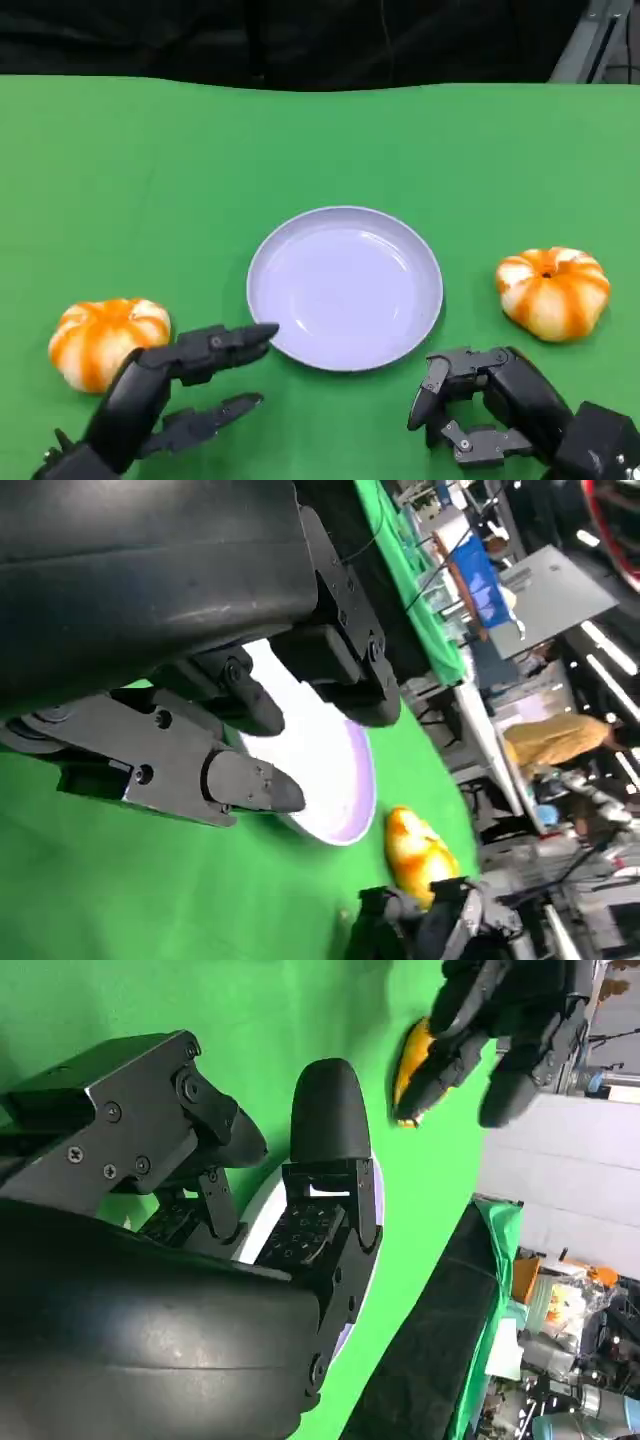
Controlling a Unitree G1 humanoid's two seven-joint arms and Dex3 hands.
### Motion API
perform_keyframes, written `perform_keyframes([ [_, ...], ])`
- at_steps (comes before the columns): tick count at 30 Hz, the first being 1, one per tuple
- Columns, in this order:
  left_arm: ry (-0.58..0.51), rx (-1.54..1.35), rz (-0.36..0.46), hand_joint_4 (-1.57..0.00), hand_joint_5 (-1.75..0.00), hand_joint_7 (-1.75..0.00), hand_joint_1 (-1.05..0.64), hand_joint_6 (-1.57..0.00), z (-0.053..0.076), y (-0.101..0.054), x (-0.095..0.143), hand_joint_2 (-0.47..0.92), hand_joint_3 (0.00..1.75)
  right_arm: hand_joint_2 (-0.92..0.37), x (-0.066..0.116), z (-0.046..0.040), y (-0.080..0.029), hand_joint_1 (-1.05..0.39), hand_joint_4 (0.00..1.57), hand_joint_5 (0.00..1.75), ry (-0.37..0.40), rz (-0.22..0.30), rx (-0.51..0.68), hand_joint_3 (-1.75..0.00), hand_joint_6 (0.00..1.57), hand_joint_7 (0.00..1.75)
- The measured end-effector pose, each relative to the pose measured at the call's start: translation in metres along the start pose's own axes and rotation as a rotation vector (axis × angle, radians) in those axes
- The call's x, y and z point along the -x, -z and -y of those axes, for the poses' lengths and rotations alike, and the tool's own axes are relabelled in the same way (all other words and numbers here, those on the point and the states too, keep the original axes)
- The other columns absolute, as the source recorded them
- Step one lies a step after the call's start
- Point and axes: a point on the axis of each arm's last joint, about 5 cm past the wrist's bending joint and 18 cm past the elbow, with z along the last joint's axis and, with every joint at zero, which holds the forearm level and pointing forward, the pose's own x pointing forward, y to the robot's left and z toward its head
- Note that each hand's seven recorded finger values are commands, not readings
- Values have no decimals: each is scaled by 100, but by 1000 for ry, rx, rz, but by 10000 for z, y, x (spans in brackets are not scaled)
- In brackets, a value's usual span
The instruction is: Grasp the bread from the table and place it into the plate.
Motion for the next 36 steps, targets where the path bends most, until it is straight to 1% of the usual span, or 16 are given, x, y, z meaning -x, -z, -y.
perform_keyframes([
  [1,-6,3,5,-64,0,0,-39,-57,-7,-4,-3,92,15,-59,0,0,0,16,99,138,0,0,0,-104,99,104],
  [2,-10,6,7,-60,0,0,-45,-52,-15,-7,-5,92,16,-60,0,0,0,16,99,138,0,0,0,-104,99,104],
  [4,-10,15,7,-56,0,0,-51,-47,-29,-8,-3,92,16,-60,0,0,0,16,99,138,0,0,0,-104,99,105],
  [8,-33,38,29,-52,0,0,-56,-42,-78,-28,-1,92,16,-60,-1,-2,0,17,99,138,-1,0,1,-105,99,105],
  [11,-54,51,50,-54,-1,0,-59,-40,-115,-47,-5,92,16,-60,-1,-2,-1,17,100,138,-1,0,1,-105,99,106],
  [15,-92,40,78,-57,-2,0,-60,-40,-182,-82,-8,92,17,-59,-1,-3,0,17,100,137,-1,-1,2,-105,98,106],
  [21,-122,1,105,-59,-3,0,-61,-40,-285,-137,5,92,19,-59,-1,-4,0,17,100,136,-2,-1,2,-105,98,105],
  [23,-131,-21,99,-58,-1,0,-66,-40,-315,-145,15,92,21,-59,-2,-5,0,17,100,136,-3,-1,2,-105,98,105],
  [25,-155,-61,86,-55,-1,0,-67,-40,-377,-157,37,92,23,-59,-2,-6,0,17,100,136,-4,-2,3,-105,98,105],
  [31,-181,-205,41,-49,0,0,-67,-41,-549,-197,91,92,24,-60,-2,-5,0,18,100,136,-9,-2,3,-106,98,106],
  [35,-194,-228,35,-49,0,0,-67,-41,-560,-200,94,92,24,-60,-2,-5,0,18,99,136,-14,-1,3,-106,98,106],
  [36,-197,-231,34,-49,0,-1,-69,-42,-558,-199,93,92,24,-59,-2,-5,0,17,99,137,-14,-1,3,-106,98,106],
])
